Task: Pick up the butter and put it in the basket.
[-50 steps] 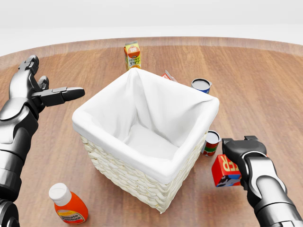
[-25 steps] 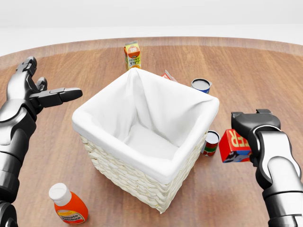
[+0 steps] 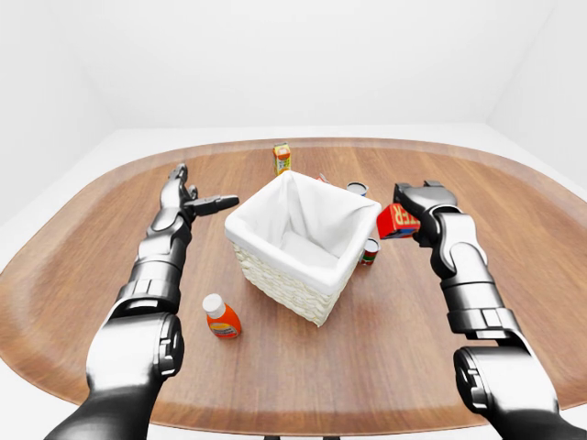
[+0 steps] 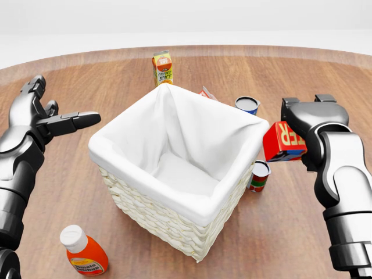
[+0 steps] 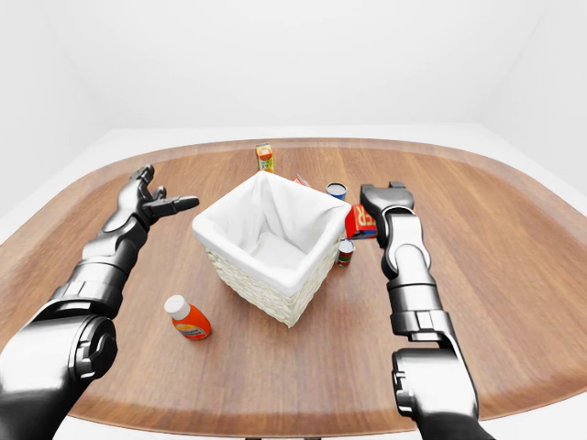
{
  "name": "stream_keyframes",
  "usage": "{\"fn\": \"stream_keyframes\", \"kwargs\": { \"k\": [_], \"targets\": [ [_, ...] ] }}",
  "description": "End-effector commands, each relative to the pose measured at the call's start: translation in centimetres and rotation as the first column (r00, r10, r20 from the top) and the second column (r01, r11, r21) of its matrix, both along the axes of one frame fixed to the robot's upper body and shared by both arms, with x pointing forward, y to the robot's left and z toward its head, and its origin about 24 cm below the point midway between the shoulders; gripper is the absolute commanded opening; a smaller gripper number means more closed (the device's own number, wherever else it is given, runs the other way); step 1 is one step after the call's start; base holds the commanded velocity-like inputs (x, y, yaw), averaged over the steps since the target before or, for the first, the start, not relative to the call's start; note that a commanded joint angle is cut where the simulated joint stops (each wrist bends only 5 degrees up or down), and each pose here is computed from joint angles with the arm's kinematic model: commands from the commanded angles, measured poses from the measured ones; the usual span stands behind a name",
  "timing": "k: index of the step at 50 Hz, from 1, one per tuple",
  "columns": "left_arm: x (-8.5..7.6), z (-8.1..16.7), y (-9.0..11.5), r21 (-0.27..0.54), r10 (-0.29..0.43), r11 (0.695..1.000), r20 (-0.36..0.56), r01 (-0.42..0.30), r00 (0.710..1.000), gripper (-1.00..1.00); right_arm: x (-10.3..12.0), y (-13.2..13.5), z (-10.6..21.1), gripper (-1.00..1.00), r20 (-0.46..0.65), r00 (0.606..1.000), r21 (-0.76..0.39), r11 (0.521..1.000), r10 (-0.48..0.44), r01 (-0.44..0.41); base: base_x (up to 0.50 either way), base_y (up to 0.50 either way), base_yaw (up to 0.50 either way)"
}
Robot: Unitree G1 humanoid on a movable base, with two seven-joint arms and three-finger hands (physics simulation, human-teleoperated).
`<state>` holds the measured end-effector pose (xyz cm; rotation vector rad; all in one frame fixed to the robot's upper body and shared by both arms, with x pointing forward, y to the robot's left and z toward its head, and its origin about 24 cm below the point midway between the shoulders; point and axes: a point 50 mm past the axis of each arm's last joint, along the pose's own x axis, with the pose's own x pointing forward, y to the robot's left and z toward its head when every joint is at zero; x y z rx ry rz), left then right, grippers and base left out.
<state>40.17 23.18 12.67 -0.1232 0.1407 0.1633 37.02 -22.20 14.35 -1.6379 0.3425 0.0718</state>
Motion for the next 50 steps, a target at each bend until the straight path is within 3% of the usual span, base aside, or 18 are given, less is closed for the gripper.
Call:
{"fn": "stream_keyframes", "kwargs": {
  "k": [1, 12, 32, 50],
  "targets": [
    [0.0, -0.2, 0.0, -0.001, 0.001, 1.000, -0.010, -0.001, 1.000, 1.00, 0.3, 0.4, 3.0, -1.00, 0.111, 0.994, -0.045, 0.999, 0.016, -0.011, 0.00, 0.00, 0.00],
    [-0.1, -0.3, 0.2, -0.003, 0.004, 1.000, -0.014, -0.004, 1.000, 1.00, 0.3, 1.1, 4.8, -1.00, 0.164, 0.986, -0.036, 0.999, 0.032, -0.026, 0.00, 0.00, 0.00],
    [-0.2, -0.4, 0.4, -0.012, 0.010, 1.000, -0.017, -0.010, 1.000, 1.00, 0.5, 3.4, 7.5, -1.00, 0.329, 0.937, 0.036, 0.991, 0.113, -0.132, 0.00, 0.00, 0.00],
    [-0.3, -0.6, 0.9, -0.028, 0.020, 0.999, -0.024, -0.020, 1.000, 1.00, 0.3, 6.4, 8.2, -1.00, 0.386, 0.903, 0.078, 0.969, 0.186, -0.233, 0.00, 0.00, 0.00]
  ]
}}
